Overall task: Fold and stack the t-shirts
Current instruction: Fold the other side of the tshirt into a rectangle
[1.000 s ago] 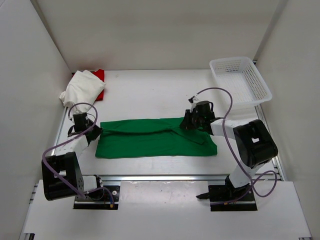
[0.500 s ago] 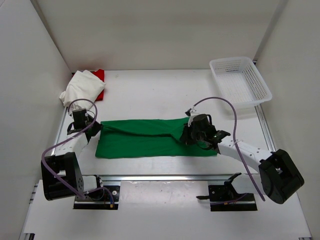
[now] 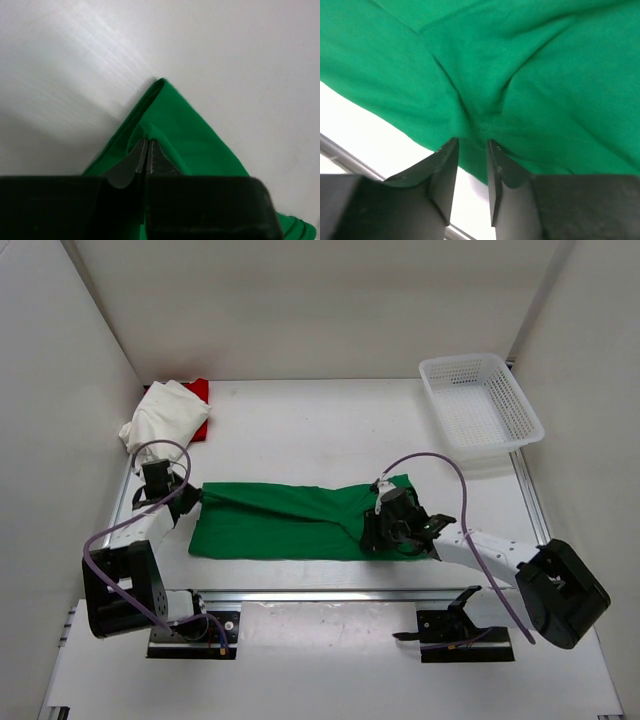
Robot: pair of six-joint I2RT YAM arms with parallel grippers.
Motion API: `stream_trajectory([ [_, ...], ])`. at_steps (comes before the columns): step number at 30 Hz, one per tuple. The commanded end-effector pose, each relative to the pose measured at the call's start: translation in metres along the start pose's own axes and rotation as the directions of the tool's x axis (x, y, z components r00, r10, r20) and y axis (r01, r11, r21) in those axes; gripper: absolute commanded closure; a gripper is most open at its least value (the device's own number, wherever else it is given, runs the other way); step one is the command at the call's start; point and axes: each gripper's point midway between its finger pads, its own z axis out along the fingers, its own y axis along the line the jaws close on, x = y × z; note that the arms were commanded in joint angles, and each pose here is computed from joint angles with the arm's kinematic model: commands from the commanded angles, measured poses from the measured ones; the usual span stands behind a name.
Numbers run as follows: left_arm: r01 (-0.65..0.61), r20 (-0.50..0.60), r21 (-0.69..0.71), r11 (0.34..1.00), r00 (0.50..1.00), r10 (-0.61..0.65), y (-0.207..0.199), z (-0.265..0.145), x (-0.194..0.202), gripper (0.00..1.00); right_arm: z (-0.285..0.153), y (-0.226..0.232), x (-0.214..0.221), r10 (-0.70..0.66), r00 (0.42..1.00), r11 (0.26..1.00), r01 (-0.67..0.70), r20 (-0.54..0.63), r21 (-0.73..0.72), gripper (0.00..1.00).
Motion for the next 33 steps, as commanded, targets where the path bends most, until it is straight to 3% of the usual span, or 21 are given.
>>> stream_trajectory([
  [1, 0.055, 0.008, -0.034, 0.998, 0.998, -0.055, 0.019, -0.007, 0.010, 0.88, -0.018, 0.003, -0.039, 0.032, 0.992, 0.999, -0.027, 0.125, -0.045, 0.72],
  [5, 0.112, 0.050, -0.065, 0.992, 0.993, -0.108, 0.034, -0.017, 0.010, 0.74, -0.049, -0.024, -0.086, 0.145, 0.948, 0.989, -0.130, 0.283, -0.070, 0.72],
  [9, 0.101, 0.183, -0.059, 0.993, 0.979, -0.088, 0.023, -0.039, -0.022, 0.72, -0.054, -0.062, -0.110, 0.216, 0.907, 0.974, -0.227, 0.361, -0.014, 0.85],
  [14, 0.043, 0.274, -0.015, 0.999, 0.961, -0.038, 0.000, -0.057, -0.036, 0.71, -0.048, -0.116, -0.135, 0.329, 0.839, 0.935, -0.353, 0.433, -0.026, 0.69],
  [19, -0.048, 0.151, 0.106, 0.993, 0.988, 0.031, -0.030, -0.041, 0.010, 0.71, -0.033, -0.139, -0.139, 0.342, 0.838, 0.923, -0.385, 0.425, 0.015, 0.63],
  [21, -0.139, 0.109, 0.148, 0.979, 0.986, 0.123, -0.056, -0.035, 0.036, 0.71, -0.033, -0.137, -0.141, 0.350, 0.833, 0.924, -0.381, 0.429, -0.014, 0.62],
  [23, -0.128, 0.054, 0.138, 0.982, 0.991, 0.122, -0.058, -0.024, 0.043, 0.72, -0.028, -0.138, -0.145, 0.341, 0.837, 0.928, -0.373, 0.428, -0.010, 0.62],
  [25, -0.032, -0.023, 0.131, 0.991, 0.999, 0.036, -0.046, -0.010, 0.045, 0.74, -0.019, -0.140, -0.143, 0.349, 0.846, 0.927, -0.374, 0.404, -0.016, 0.63],
  [28, 0.074, -0.056, 0.117, 0.990, 0.996, -0.068, -0.021, -0.004, 0.041, 0.76, -0.016, -0.139, -0.146, 0.378, 0.837, 0.921, -0.385, 0.396, -0.065, 0.69],
  [30, 0.065, -0.025, 0.093, 0.994, 0.998, -0.063, -0.010, -0.007, 0.037, 0.76, -0.016, -0.142, -0.148, 0.386, 0.829, 0.917, -0.393, 0.404, -0.069, 0.83],
  [33, 0.073, -0.047, 0.052, 0.996, 0.996, -0.070, 0.010, -0.011, 0.050, 0.74, -0.020, -0.146, -0.158, 0.386, 0.821, 0.917, -0.392, 0.420, -0.075, 0.93],
])
